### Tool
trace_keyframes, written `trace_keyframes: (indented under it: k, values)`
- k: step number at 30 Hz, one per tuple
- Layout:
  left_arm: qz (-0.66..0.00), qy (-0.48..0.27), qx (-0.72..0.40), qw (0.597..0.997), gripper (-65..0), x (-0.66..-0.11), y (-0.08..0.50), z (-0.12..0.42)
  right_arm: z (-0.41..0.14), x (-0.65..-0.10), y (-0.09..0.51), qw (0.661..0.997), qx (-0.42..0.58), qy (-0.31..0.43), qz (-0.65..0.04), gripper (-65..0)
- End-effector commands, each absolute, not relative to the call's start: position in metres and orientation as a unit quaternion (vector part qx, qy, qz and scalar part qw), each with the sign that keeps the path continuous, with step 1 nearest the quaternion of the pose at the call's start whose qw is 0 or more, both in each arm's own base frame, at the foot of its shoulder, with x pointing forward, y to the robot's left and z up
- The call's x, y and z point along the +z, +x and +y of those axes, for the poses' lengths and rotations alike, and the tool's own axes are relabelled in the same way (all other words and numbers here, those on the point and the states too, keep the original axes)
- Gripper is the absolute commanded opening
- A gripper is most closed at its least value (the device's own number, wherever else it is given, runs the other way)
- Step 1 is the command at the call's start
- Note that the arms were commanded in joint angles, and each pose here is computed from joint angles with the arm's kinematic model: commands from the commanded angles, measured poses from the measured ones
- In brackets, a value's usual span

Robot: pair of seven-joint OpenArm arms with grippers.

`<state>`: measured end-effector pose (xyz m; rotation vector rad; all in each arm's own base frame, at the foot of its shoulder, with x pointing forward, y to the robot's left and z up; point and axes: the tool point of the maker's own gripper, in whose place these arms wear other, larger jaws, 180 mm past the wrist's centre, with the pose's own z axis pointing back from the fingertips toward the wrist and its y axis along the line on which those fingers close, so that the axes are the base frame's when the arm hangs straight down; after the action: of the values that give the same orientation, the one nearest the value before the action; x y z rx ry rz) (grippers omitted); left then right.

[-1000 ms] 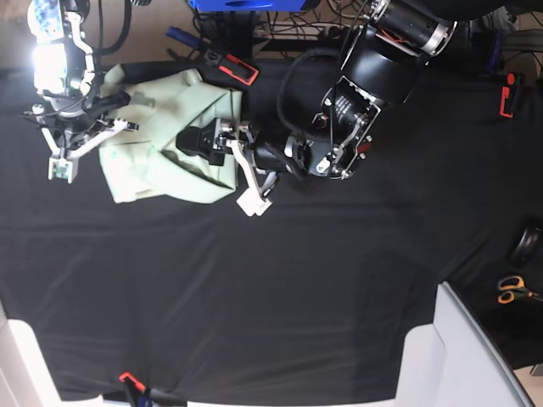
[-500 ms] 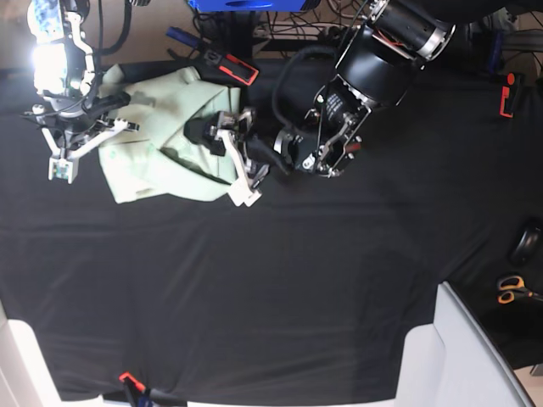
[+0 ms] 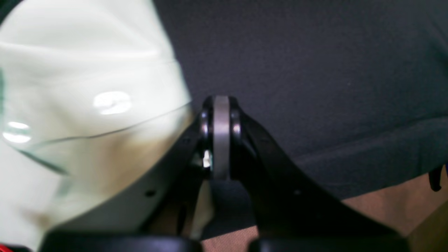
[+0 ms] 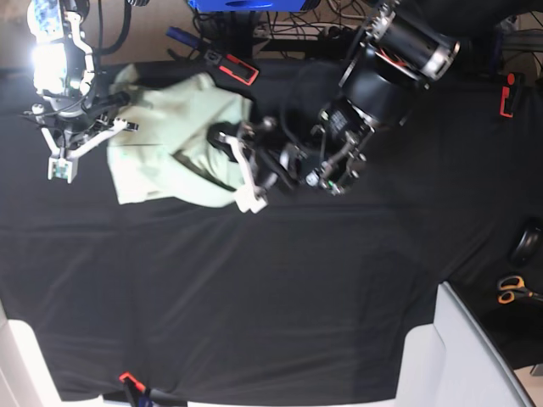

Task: Fold the T-shirt properly
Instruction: 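Lift the shirt with the left gripper and drag it toward the table center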

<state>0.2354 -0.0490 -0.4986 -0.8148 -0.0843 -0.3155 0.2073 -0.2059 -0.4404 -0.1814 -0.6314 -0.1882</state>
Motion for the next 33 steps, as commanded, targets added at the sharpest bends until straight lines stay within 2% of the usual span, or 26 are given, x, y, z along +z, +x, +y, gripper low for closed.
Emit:
trace_keyframes:
  k: [1, 8, 16, 22, 33]
  values:
    - [-0.073, -0.38, -0.154, 0.909, -65.0, -0.488, 0.265, -0.039, -0.211, -0.432, 0.213, 0.936, -0.09, -0.097, -0.327, -65.0]
    - [-0.079, -0.29, -0.227, 0.926, -65.0, -0.473, 0.311, 0.001, -0.211, -0.433, 0.212, 0.936, -0.09, -0.097, -0.325, -65.0]
    - [-0.06, -0.095, -0.345, 0.932, -65.0, -0.472, 0.343, 0.048, -0.211, -0.433, 0.212, 0.936, -0.09, -0.097, -0.325, -65.0]
    - [-0.064, 0.046, -0.429, 0.9, -65.0, -0.473, 0.357, 0.054, -0.211, -0.433, 0.213, 0.936, -0.09, -0.097, -0.326, -65.0]
    - [-0.169, 0.118, -0.521, 0.828, -65.0, -0.453, 0.389, -0.005, -0.211, -0.433, 0.211, 0.937, -0.09, -0.097, -0.325, -65.0]
